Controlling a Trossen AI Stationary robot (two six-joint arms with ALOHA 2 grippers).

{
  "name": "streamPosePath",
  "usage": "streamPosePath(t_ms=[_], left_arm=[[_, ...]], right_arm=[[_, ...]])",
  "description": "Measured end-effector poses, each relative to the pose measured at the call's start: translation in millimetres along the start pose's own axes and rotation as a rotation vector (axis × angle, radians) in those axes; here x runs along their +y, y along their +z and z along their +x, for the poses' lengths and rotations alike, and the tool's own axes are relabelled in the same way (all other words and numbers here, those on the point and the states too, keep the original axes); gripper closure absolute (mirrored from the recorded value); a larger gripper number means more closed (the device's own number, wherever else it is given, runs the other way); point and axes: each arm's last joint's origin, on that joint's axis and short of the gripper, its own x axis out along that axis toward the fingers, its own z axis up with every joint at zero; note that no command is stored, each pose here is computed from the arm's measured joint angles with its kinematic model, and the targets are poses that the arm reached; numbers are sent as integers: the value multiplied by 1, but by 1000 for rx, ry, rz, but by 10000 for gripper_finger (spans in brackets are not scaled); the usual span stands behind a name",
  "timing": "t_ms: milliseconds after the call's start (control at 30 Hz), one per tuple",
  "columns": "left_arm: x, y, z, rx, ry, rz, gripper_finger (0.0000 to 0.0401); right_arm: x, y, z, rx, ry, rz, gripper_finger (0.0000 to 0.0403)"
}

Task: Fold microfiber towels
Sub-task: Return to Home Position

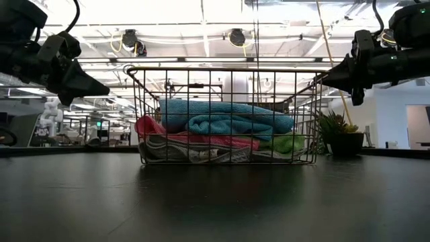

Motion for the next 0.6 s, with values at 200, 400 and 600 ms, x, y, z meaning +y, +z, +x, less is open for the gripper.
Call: streamPosePath(t_ms=[200, 400, 600], left_arm=[[0, 0, 0, 0, 0, 0, 380], [0, 0, 0, 0, 0, 0, 380], [0, 0, 0, 0, 0, 0, 380]], right_arm=[[4, 4, -5, -42, 45, 3, 403], [14, 12, -16, -142, 153, -9, 403], [17, 5, -21, -100, 190, -228, 403]])
